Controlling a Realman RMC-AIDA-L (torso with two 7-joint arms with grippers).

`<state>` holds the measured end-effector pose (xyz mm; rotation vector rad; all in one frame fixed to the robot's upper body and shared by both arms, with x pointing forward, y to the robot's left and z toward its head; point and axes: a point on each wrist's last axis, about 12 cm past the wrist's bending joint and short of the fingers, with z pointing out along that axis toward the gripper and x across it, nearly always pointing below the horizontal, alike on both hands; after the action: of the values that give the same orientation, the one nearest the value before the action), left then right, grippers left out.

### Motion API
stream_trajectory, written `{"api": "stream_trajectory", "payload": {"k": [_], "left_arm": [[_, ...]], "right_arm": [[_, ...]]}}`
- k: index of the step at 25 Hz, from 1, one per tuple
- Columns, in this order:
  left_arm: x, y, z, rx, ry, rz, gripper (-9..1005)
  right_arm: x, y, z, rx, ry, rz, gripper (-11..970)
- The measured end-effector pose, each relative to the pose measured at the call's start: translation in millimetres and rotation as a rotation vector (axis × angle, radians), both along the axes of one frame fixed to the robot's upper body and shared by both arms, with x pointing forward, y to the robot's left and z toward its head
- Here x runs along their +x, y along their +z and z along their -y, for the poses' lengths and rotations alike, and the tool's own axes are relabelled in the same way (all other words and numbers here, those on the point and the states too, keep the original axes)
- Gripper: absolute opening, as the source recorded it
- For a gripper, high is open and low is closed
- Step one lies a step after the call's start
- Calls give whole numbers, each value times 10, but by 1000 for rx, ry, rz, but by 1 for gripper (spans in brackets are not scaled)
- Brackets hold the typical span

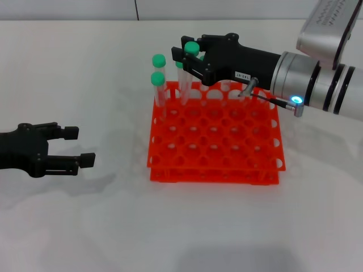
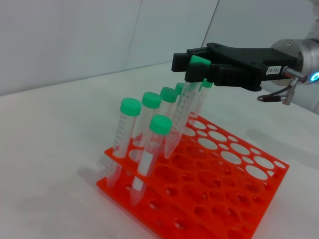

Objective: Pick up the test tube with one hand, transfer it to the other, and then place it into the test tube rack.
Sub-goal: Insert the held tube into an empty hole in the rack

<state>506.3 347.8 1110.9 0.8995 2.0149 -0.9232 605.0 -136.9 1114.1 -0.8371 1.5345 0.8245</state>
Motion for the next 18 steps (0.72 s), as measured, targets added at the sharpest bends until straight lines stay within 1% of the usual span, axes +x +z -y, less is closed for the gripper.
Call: {"api": "stream_trajectory", "payload": {"k": [18], "left_arm": [[11,-1,8,2,1,4,875]], "right_arm": [[14,-14,-2,-14,0,3,266]]}}
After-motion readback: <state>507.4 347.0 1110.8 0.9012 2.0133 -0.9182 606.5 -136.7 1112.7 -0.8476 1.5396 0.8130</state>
